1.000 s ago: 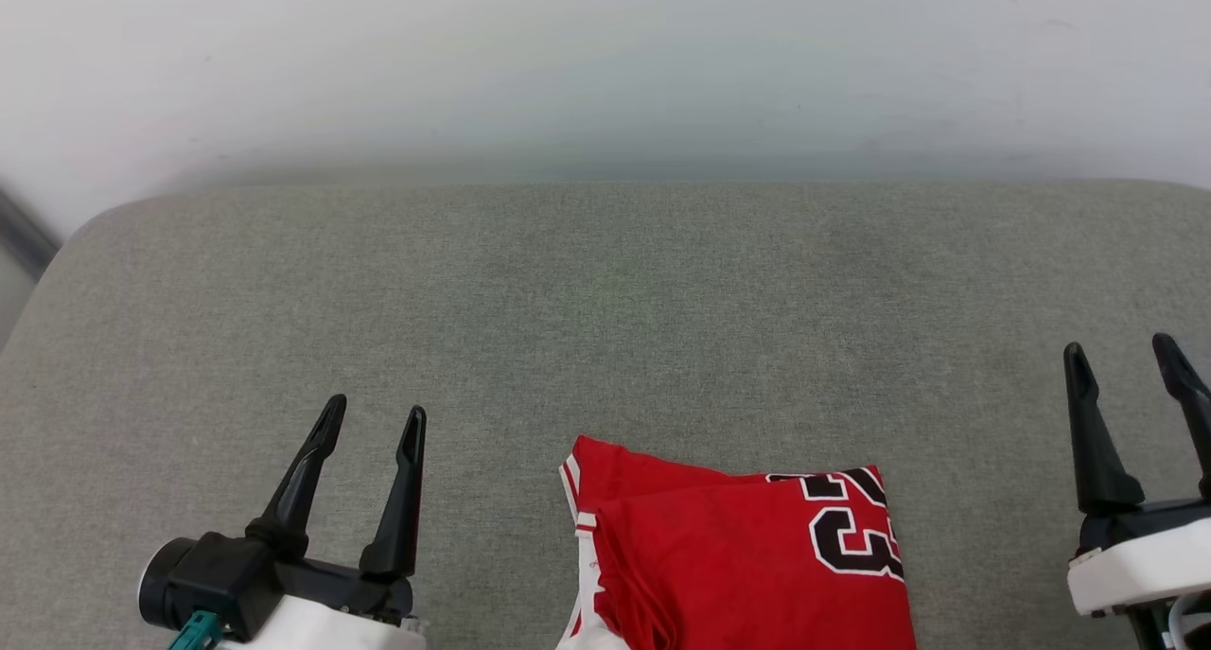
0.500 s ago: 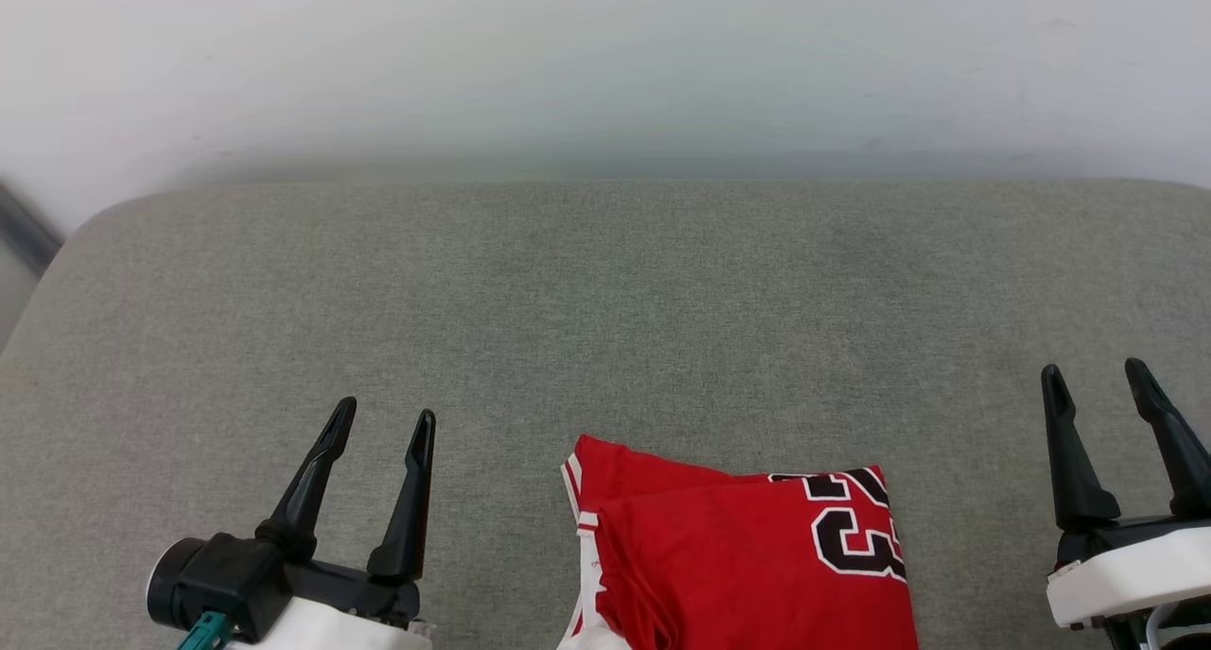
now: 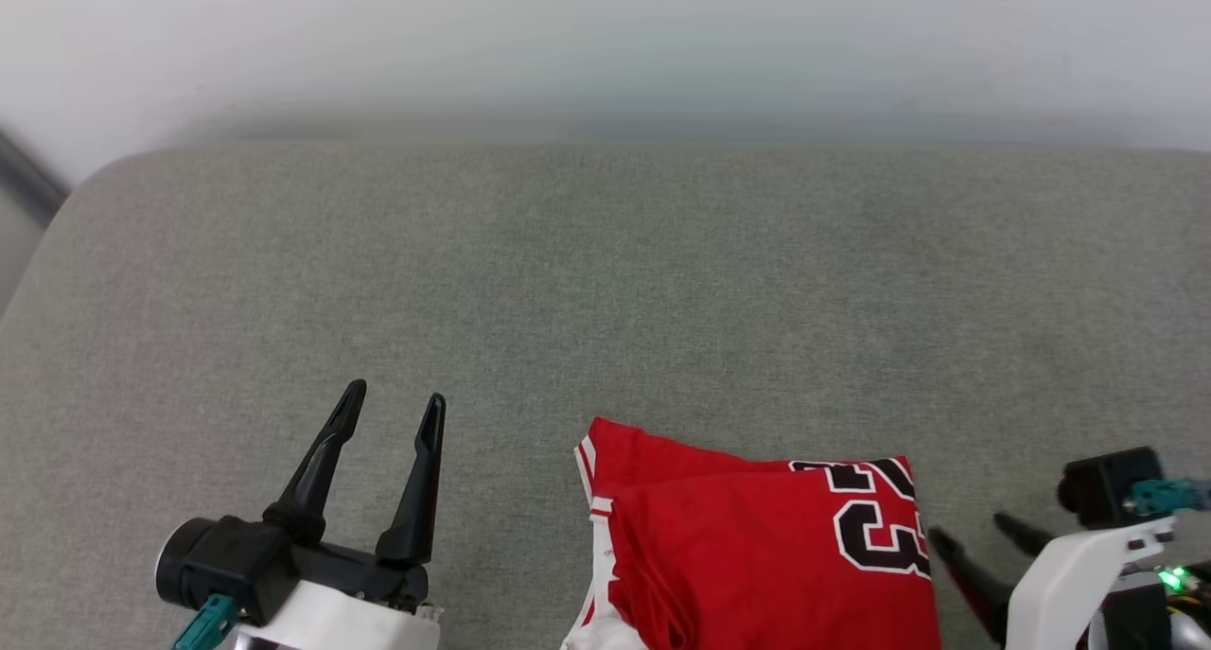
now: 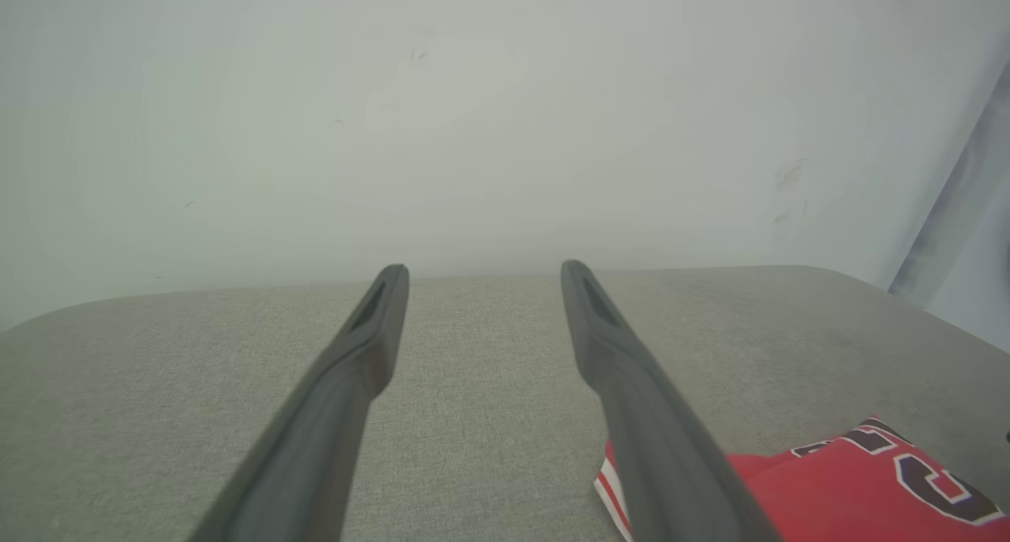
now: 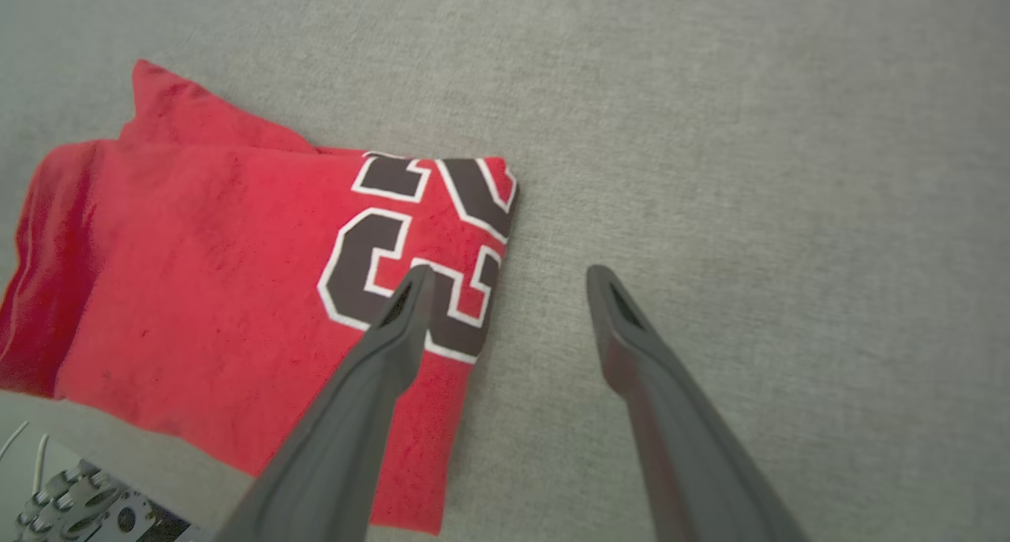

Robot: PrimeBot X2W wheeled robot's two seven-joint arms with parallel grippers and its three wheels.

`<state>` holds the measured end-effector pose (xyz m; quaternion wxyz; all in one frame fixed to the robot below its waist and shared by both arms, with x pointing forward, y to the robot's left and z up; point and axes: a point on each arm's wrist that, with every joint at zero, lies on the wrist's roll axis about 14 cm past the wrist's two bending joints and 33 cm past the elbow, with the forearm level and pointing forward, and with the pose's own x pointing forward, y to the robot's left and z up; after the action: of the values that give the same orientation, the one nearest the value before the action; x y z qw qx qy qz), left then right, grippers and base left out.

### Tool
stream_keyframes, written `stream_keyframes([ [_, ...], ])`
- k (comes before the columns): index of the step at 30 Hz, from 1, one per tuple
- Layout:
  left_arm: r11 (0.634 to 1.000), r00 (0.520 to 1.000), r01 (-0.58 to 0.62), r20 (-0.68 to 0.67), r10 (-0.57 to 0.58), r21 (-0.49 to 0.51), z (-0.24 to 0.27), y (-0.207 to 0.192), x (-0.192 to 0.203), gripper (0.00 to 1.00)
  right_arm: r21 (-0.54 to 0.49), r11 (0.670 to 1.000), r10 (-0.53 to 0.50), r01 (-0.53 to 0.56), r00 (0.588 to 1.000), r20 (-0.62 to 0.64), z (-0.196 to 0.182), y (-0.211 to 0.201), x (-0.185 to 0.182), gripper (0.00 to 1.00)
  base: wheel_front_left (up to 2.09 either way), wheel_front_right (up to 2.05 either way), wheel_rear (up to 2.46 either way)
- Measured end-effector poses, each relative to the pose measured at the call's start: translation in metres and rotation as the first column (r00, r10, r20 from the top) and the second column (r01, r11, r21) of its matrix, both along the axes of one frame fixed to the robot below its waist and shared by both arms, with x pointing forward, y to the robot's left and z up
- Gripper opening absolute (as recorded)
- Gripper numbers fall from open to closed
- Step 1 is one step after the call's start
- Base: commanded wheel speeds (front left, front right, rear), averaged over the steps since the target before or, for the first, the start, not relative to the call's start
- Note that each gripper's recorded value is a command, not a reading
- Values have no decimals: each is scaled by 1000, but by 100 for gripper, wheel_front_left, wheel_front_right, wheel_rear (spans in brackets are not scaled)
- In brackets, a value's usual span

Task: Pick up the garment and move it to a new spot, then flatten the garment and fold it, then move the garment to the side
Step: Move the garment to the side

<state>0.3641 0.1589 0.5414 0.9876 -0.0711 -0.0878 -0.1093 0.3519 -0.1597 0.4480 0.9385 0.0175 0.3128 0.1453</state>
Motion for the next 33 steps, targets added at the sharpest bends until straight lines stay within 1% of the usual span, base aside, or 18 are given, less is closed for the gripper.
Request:
stream_keyframes([
  [3,1000,1000,-1,-13,1,5,-5,1,4,100,1,999,43,-44,985,-167,-19,11,-13,100,0,0,0],
  [5,1000,1000,1,-21,-1,7,-7,0,7,100,-15,998,59,-65,966,-251,-30,12,-19,100,0,0,0],
  [7,1000,1000,2,-30,-1,8,-10,0,10,100,-2,997,70,-74,948,-312,-38,18,-21,100,0,0,0],
  [13,1000,998,-18,-54,19,16,-18,7,14,100,33,994,109,-105,895,-433,-61,40,-19,100,0,0,0],
  [15,999,998,-26,-60,27,20,-20,9,15,100,21,992,117,-121,880,-461,-69,42,-18,100,0,0,0],
  [20,999,997,-44,-69,46,28,-22,15,15,100,26,989,139,-146,852,-505,-85,52,-17,100,0,0,0],
  [21,998,996,-48,-70,50,29,-23,17,15,100,26,988,144,-151,850,-506,-87,53,-17,53,0,0,0],
  [22,998,996,-50,-71,52,29,-23,17,14,100,27,988,146,-153,850,-506,-88,54,-16,0,0,0,0],
  [24,998,996,-53,-71,55,29,-23,18,13,100,22,984,162,-174,854,-494,-88,58,-15,0,0,0,0],
  [26,998,996,-50,-75,52,28,-24,18,13,100,20,982,177,-189,866,-468,-86,63,-12,0,0,0,0],
  [27,999,996,-46,-75,48,27,-24,17,13,100,3,980,179,-200,873,-453,-85,62,-10,0,0,0,0],
  [30,999,997,-25,-70,26,21,-23,10,14,100,-71,968,196,-240,902,-386,-76,55,0,0,0,0,0],
  [33,1000,998,14,-64,-13,14,-21,-2,18,100,-195,943,208,-269,936,-286,-56,39,21,0,0,0,0],
])
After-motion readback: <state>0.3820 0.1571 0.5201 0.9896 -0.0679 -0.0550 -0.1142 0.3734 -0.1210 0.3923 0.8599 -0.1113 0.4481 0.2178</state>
